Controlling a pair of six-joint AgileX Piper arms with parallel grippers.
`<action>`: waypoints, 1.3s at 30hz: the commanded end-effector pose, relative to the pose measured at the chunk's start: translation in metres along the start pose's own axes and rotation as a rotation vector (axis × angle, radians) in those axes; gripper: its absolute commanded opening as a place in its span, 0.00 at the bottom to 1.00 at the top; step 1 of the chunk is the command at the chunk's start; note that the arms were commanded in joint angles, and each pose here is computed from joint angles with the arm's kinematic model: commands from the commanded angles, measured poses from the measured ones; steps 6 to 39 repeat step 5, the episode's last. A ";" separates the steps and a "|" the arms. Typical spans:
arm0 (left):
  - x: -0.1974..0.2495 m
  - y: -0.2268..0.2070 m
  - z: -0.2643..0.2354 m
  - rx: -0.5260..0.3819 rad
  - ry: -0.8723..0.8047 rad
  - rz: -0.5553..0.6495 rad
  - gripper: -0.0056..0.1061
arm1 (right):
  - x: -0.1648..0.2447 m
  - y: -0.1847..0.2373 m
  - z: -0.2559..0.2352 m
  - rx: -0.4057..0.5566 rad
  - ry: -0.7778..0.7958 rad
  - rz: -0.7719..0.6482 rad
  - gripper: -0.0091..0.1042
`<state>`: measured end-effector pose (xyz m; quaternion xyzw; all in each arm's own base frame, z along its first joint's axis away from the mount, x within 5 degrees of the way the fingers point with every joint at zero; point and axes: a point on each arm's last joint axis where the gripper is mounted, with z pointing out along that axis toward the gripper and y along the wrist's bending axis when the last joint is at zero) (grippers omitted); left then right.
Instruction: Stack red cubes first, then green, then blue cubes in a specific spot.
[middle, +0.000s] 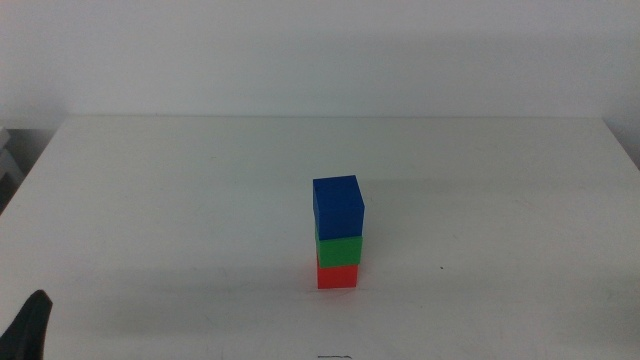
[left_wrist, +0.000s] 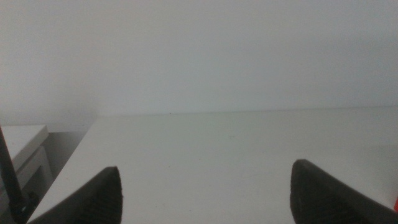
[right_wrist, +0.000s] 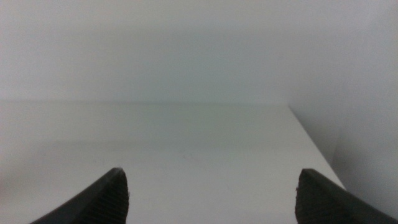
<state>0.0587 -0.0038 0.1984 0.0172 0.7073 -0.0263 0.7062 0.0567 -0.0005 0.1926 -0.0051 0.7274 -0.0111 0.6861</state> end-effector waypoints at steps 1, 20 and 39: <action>-0.008 0.001 0.001 -0.010 -0.074 -0.015 0.87 | -0.016 -0.001 -0.004 0.013 -0.139 -0.021 0.83; -0.008 0.001 0.001 -0.010 -0.074 -0.013 0.87 | -0.016 -0.001 -0.004 0.013 -0.138 -0.021 0.83; -0.008 0.001 0.001 -0.010 -0.074 -0.013 0.87 | -0.016 -0.001 -0.004 0.013 -0.138 -0.021 0.83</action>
